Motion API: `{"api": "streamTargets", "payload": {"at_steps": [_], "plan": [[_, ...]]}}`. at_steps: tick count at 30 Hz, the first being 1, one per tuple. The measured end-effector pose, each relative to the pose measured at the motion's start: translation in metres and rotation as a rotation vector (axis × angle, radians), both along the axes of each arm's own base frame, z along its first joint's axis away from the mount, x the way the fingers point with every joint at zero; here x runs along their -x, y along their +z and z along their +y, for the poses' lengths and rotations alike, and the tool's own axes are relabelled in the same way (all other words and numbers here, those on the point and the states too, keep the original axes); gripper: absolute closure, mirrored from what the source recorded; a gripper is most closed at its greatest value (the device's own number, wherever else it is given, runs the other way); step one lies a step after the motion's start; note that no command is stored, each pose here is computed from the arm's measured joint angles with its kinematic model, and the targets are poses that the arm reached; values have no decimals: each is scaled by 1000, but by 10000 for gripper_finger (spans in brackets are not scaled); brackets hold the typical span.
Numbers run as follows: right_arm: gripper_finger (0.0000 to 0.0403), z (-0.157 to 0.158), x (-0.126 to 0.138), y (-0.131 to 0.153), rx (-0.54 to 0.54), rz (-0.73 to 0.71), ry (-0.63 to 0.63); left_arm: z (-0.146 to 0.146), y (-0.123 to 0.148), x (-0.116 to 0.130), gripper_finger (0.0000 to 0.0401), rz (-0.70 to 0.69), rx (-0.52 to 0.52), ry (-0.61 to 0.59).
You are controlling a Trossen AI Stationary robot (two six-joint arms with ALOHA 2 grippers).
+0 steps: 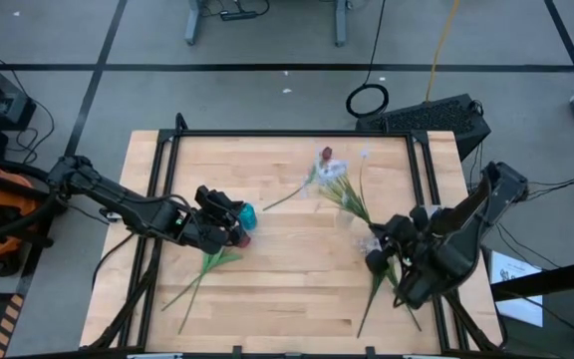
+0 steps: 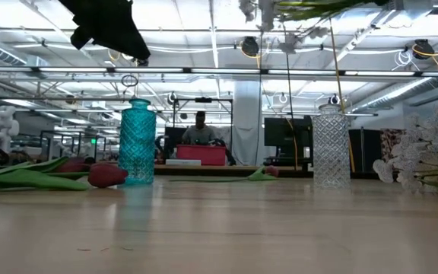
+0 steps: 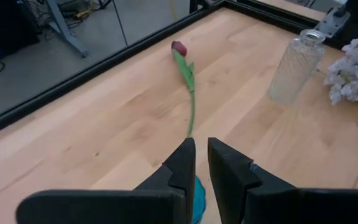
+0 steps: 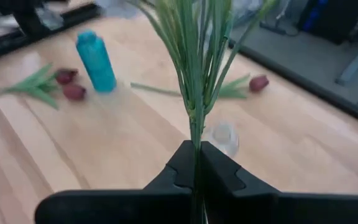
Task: Sort flowers into vase by color
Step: Move the top white daisies to the bottom right of the table
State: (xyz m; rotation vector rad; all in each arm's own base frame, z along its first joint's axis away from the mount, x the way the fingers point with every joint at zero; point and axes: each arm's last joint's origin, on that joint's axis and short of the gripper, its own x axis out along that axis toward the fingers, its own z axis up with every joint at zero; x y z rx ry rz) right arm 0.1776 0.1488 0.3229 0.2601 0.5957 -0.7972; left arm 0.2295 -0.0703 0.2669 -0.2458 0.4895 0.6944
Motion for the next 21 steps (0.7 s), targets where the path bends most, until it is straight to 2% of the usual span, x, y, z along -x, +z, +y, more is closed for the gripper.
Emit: {"api": "streamTargets", "payload": {"at_steps": [10, 16, 21], "plan": [[401, 17, 7, -44, 7, 92, -39, -3, 0, -7, 349, -42, 16, -2], [401, 17, 11, -48, 99, -49, -13, -9, 10, -23, 349, -191, 21, -52], [401, 17, 9, -45, 158, -151, 11, -23, 16, -51, 349, -332, 3, -206]]}}
